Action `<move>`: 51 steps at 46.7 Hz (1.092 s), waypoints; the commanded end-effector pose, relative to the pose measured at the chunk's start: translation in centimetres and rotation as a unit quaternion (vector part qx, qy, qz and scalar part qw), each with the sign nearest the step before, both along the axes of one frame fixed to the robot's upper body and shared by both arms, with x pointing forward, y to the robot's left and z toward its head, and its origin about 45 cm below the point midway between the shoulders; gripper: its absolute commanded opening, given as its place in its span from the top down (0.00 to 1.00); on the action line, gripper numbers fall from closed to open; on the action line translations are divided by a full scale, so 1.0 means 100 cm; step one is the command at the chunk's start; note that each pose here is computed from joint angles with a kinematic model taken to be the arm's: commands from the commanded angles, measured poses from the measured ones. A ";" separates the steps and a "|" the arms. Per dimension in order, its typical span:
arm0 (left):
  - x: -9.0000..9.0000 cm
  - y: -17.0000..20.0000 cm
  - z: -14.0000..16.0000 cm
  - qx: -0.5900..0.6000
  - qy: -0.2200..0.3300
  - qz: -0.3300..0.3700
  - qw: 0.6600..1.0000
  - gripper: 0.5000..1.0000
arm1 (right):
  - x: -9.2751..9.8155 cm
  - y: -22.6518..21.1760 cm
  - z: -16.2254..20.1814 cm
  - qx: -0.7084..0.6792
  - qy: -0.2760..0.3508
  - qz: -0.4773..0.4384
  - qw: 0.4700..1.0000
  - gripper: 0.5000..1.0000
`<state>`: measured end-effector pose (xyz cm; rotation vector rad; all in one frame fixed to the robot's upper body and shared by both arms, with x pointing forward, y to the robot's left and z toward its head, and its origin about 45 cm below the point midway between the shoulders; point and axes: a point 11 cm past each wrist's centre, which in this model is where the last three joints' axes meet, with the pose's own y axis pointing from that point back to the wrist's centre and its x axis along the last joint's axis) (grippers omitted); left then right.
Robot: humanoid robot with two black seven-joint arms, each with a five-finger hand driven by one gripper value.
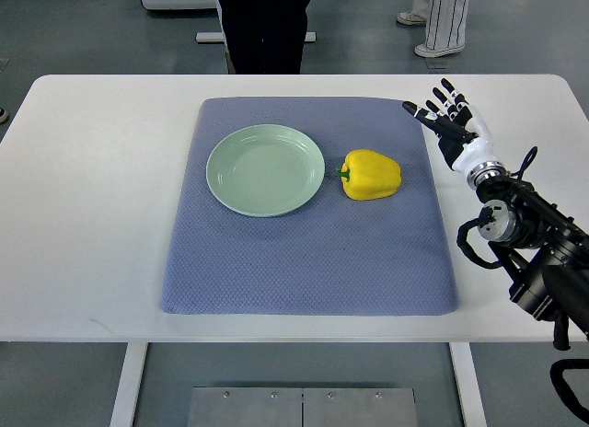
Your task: Place yellow pepper on plate with right hand
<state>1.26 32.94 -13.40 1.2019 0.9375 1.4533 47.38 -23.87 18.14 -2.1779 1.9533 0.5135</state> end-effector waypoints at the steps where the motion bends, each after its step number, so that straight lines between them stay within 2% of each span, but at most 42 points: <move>1: 0.000 0.000 0.000 0.000 0.000 0.000 1.000 0.00 | 0.001 -0.001 0.001 -0.001 -0.001 0.000 1.000 0.00; 23: 0.000 0.000 0.000 0.000 0.000 0.000 1.000 0.00 | 0.002 -0.003 0.005 -0.002 -0.006 -0.002 1.000 0.00; 38: 0.000 0.000 0.000 0.000 0.000 0.000 1.000 0.00 | 0.015 0.010 0.030 -0.021 -0.029 0.021 0.999 0.00; 51: 0.000 0.000 0.000 0.000 0.000 0.000 1.000 0.00 | 0.021 -0.002 0.046 -0.094 -0.045 0.049 0.993 0.00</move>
